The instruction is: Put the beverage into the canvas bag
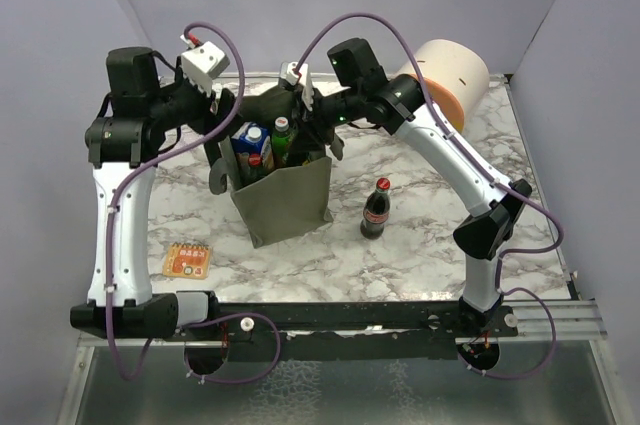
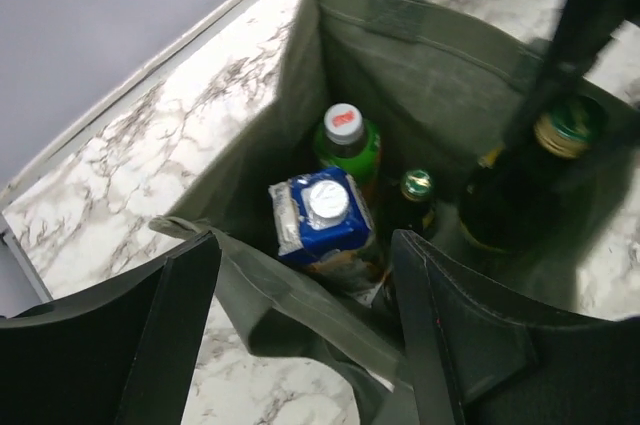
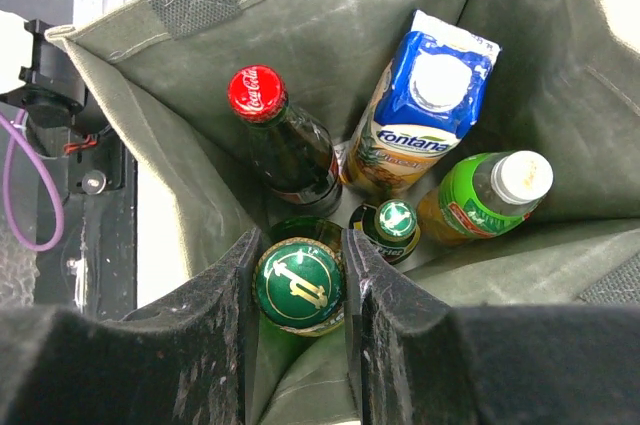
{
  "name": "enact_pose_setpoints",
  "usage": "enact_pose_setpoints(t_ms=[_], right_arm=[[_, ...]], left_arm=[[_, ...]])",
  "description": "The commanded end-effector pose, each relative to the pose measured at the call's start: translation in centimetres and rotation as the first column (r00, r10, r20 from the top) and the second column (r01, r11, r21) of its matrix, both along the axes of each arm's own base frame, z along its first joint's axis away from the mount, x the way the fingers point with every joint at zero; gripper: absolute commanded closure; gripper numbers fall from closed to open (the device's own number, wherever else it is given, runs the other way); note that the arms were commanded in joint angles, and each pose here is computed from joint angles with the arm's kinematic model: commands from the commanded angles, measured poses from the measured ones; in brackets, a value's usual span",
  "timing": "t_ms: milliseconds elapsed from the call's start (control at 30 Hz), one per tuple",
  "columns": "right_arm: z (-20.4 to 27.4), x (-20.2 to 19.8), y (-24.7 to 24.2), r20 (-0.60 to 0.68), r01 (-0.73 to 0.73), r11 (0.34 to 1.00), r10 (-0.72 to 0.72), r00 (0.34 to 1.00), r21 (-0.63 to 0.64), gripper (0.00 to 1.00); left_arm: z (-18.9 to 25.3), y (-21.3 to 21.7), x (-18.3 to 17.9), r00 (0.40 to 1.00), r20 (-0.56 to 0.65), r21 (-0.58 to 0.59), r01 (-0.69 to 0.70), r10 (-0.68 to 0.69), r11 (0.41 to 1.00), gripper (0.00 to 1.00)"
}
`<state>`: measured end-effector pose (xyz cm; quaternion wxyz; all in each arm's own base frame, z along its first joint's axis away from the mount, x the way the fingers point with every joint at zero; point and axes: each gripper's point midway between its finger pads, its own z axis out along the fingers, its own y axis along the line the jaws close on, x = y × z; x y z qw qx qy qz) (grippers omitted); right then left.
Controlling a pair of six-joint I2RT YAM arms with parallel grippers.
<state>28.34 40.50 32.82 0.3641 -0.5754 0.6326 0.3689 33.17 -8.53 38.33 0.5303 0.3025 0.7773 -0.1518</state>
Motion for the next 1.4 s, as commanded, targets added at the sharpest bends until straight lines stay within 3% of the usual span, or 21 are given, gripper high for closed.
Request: enact_pose_setpoints(t_ms=[0, 300, 900, 1000, 1367], right_arm=[[3.2, 0.2, 1.0, 0.079, -0.012, 0.995, 0.005, 0.997, 0.097, 0.99], [1.8, 0.8, 1.6, 0.057, -0.001, 0.997, -0.004, 0.998, 0.083, 0.99], [1.2, 0.1, 2.3, 0.053, 0.0, 0.998, -0.003, 0.999, 0.069, 0.99], [1.1, -0.1, 2.7, 0.056, -0.017, 0.997, 0.013, 0.998, 0.073, 0.99], [0.5, -2.0, 4.2, 0.044, -0.145, 0.984, 0.141, 0.989, 0.104, 0.99]], left_arm=[[0.4, -2.6, -6.8, 0.964, 0.038, 0.046, 0.263, -0.265, 0.964, 0.3], [-3.5, -3.0, -14.0, 0.9, -0.094, 0.095, 0.435, -0.426, 0.896, 0.33], [-8.3, -5.7, -15.2, 0.8, -0.269, 0.055, 0.568, -0.536, 0.821, 0.46], [-9.3, -5.6, -15.4, 0.79, -0.293, 0.063, 0.578, -0.538, 0.814, 0.53], [-10.2, -6.6, -17.0, 0.738, -0.281, 0.056, 0.651, -0.614, 0.757, 0.98]])
